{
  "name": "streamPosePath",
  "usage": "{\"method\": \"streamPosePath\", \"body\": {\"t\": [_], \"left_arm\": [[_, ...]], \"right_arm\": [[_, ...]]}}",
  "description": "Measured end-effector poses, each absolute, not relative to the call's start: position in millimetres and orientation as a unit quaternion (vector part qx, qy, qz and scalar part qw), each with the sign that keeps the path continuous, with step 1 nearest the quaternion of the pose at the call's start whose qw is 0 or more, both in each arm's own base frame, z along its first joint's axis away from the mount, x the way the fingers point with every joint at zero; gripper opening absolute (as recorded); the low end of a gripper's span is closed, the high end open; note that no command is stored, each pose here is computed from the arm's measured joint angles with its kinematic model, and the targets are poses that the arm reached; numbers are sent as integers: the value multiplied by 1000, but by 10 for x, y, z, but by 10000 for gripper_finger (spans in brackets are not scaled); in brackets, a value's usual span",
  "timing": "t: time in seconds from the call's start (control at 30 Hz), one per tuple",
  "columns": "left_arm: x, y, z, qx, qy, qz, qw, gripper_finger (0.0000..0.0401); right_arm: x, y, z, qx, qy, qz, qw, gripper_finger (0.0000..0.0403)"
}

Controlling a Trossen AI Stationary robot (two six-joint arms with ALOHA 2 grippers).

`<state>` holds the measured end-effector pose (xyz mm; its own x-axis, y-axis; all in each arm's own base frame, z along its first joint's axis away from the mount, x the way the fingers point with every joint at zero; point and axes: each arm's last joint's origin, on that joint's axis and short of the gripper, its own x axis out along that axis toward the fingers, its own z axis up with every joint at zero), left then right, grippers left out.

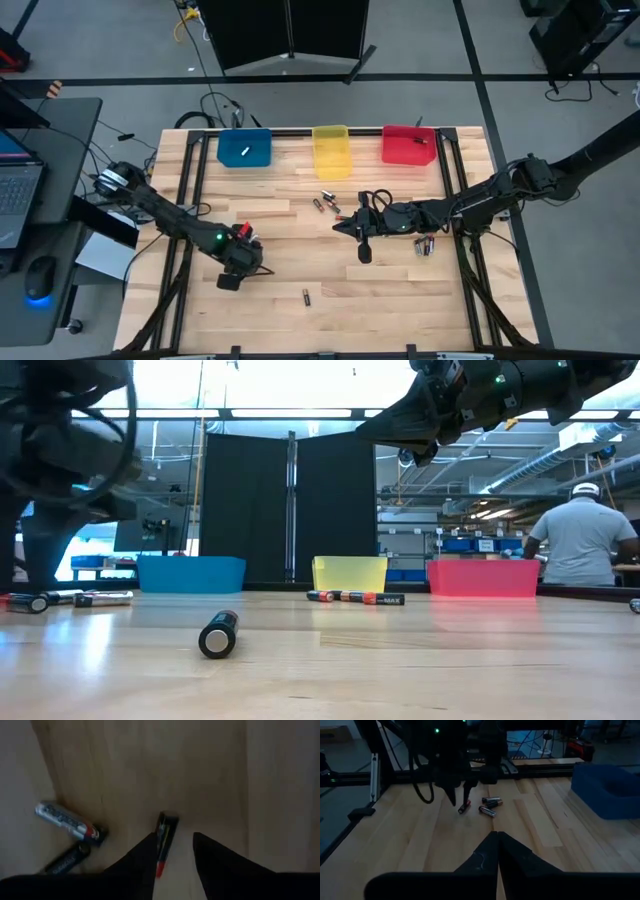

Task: Sort batteries
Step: Put the black red battery into the yellow bin

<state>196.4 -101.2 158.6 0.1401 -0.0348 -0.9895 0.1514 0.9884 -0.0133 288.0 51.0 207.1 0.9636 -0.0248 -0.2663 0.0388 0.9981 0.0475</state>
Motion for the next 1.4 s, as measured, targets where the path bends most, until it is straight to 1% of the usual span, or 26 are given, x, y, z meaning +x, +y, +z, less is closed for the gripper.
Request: {"method": "streamPosePath", "body": {"t": [0.23,0.43,0.57,0.67,0.77,0.93,1.1,1.23,1.4], "left_arm": [[1873,-958,1446,61,661,-52,746,180],[1845,-944,1393,55,657,-50,750,179],[1843,-946,1392,40,661,-42,748,163],[1839,-947,1390,25,664,-35,747,140],[1837,-948,1389,21,665,-32,746,109],[1843,-954,1398,12,666,-28,746,45],[1918,-994,1498,-3,662,-24,749,44],[2092,-993,1670,-31,633,-26,773,44],[2358,-840,1941,-53,593,-17,803,44]], "right_arm": [[2880,513,2071,26,134,-15,990,21],[2880,514,2071,26,134,-15,990,21],[2879,514,2072,26,134,-15,991,21],[2879,515,2071,26,134,-14,991,21],[2879,515,2071,27,134,-13,990,21],[2879,515,2071,27,134,-13,990,21],[2879,515,2071,24,135,-12,991,21],[2879,515,2071,23,135,-12,991,21],[2879,515,2069,16,135,-11,991,21]]}}
